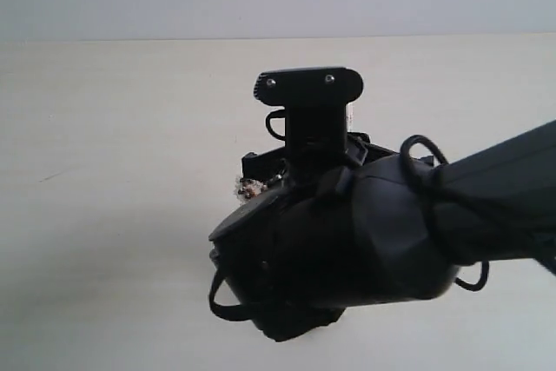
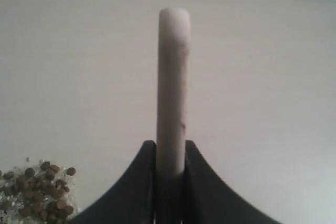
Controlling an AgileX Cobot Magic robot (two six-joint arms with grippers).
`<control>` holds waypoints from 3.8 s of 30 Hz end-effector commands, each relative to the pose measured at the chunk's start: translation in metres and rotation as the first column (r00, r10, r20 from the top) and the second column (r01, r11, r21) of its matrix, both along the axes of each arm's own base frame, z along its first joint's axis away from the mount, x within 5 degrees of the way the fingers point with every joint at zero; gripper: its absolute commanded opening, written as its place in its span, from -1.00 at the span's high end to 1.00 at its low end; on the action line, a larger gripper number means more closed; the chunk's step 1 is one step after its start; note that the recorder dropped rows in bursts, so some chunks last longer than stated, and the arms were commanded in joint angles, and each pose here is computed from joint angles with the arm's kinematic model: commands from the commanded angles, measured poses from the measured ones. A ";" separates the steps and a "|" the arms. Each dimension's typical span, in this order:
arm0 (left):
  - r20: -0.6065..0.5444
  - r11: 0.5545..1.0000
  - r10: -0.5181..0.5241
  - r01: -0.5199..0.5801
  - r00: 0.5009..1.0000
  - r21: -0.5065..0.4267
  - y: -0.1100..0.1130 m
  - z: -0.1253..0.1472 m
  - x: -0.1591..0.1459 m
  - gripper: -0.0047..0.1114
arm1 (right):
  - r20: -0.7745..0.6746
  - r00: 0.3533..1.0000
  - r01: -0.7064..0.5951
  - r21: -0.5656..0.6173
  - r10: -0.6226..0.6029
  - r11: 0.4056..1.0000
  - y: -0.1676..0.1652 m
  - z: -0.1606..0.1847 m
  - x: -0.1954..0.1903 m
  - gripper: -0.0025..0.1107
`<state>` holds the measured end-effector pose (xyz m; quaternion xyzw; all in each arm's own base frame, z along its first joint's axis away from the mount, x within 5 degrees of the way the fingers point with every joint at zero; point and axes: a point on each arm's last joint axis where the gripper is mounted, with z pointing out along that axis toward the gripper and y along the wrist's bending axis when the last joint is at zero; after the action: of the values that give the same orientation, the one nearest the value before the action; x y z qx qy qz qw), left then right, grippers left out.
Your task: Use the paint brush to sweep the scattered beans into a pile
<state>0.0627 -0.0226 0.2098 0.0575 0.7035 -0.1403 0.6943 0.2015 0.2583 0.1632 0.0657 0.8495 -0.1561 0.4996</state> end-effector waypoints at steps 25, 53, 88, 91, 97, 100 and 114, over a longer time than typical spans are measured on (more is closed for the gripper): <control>0.002 1.000 -0.006 0.006 1.000 -0.006 0.000 0.000 -0.001 0.92 | 0.100 0.992 -0.086 0.034 0.082 0.996 0.054 0.031 0.029 0.96; 0.002 1.000 -0.006 0.006 1.000 -0.006 0.000 0.000 -0.001 0.92 | 0.027 0.998 -0.052 -0.182 0.057 0.982 0.035 -0.021 0.065 0.96; 0.002 1.000 -0.006 0.006 1.000 -0.006 0.000 0.000 -0.001 0.92 | 0.136 0.985 -0.101 -0.029 0.104 0.994 0.037 0.032 0.065 0.96; 0.002 1.000 -0.006 0.006 1.000 -0.006 0.000 0.000 -0.001 0.92 | 0.124 0.989 -0.075 -0.097 0.087 0.992 0.030 0.043 0.063 0.96; 0.002 1.000 -0.006 0.006 1.000 -0.006 0.000 0.000 -0.001 0.92 | 0.125 0.984 -0.110 -0.141 0.129 0.984 0.024 0.070 0.059 0.96; 0.002 1.000 -0.006 0.006 1.000 -0.006 0.000 0.000 -0.001 0.92 | 0.175 0.949 -0.224 -0.215 0.264 0.950 0.026 0.076 0.059 0.96; 0.002 1.000 -0.008 0.008 1.000 -0.007 -0.001 0.000 -0.001 0.92 | 0.114 0.927 -0.334 -0.185 0.358 0.924 0.019 0.013 0.085 0.96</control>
<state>0.0627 -0.0226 0.2098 0.0575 0.7035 -0.1403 0.6943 0.2848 0.2760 0.1830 -0.1161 0.7920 -0.1412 0.5825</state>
